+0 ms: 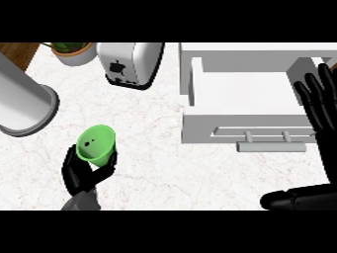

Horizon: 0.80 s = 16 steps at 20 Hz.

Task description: Pick up the cup, place it into the drawer and close the drawer

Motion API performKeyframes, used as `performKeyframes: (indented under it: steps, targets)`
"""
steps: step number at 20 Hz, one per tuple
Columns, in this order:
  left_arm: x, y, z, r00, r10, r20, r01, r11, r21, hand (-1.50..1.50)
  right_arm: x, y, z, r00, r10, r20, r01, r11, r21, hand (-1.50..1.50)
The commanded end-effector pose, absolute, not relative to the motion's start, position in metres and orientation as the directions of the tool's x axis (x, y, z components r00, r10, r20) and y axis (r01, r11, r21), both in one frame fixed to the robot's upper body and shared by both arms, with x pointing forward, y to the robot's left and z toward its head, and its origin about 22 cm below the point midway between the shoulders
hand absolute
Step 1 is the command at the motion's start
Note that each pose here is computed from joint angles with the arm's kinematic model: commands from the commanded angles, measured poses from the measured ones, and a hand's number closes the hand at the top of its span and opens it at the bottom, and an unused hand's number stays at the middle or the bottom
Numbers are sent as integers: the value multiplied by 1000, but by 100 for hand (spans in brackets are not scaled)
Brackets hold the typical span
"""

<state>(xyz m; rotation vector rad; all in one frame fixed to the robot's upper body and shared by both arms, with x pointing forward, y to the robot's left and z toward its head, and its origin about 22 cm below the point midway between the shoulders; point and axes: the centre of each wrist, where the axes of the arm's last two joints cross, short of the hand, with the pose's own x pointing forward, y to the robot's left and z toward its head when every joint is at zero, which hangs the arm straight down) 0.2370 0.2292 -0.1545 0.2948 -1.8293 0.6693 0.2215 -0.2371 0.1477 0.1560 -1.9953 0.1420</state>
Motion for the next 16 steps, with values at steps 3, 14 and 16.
performKeyframes:
  steps: [3,14,16]
  targets:
    - [235,263,-152,-448,58,892,-398,881,-257,150,213,-247,148,-420,-40,907,-170,985,-35,-150]
    - [285,268,-86,-470,278,838,73,958,-276,150,223,-249,148,-414,-50,909,-172,985,-24,-150]
    - [287,253,-69,-479,269,836,110,963,-246,150,225,-243,144,-416,-29,909,-140,990,-33,-150]
